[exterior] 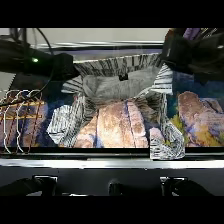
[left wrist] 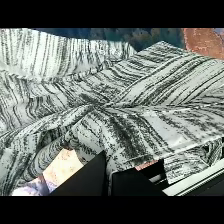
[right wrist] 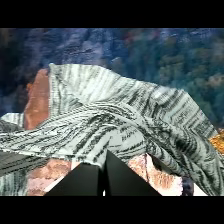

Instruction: Fold the clothes and pants, and hang the long-sleeved shirts on hangers.

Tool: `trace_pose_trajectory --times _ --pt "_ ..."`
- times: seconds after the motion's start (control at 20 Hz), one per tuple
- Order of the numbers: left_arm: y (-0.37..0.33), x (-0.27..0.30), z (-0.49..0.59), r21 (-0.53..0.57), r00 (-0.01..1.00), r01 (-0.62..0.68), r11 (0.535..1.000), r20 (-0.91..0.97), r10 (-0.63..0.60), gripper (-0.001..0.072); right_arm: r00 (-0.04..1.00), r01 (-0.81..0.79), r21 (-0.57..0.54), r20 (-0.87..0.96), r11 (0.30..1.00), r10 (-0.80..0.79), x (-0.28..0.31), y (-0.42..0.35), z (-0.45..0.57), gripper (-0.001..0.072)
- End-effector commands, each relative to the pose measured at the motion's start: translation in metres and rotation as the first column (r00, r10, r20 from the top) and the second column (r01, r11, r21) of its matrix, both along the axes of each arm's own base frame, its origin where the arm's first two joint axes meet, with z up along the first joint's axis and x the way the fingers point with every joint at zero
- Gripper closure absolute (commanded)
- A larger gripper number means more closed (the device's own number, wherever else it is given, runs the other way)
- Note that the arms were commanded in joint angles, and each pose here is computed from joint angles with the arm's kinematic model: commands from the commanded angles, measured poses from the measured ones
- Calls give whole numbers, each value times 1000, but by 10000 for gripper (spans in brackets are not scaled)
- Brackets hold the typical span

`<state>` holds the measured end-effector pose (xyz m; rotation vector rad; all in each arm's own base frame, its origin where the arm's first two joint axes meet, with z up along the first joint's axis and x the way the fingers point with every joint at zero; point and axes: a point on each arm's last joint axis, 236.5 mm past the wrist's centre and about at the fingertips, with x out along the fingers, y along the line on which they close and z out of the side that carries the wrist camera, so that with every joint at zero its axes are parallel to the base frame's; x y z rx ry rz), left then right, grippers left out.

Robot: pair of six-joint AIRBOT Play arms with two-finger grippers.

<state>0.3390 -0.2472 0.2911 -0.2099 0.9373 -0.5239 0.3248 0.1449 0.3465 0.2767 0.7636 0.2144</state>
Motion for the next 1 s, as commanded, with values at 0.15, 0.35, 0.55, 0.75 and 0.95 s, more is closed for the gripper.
trace_pose_trajectory --times 0.15,0.35,0.55,0.75,0.95 --pt "-7 -14 -54 43 987 -17 999 -160 24 680 977 -61 -116 -210 991 35 -9 1 -77 684" --pt "-24 1 -136 66 957 -47 997 -283 64 679 950 8 -101 -309 995 -39 18 15 -182 685" --pt "-39 12 -222 109 908 -43 993 -409 84 679 922 102 -23 -374 995 -103 25 29 -263 684" --pt "-45 23 -255 133 892 -44 990 -440 98 678 898 112 -30 -426 993 -114 21 31 -290 684" --pt "-16 28 -241 142 893 -60 988 -435 117 165 906 114 3 -411 993 -103 26 37 -287 684"
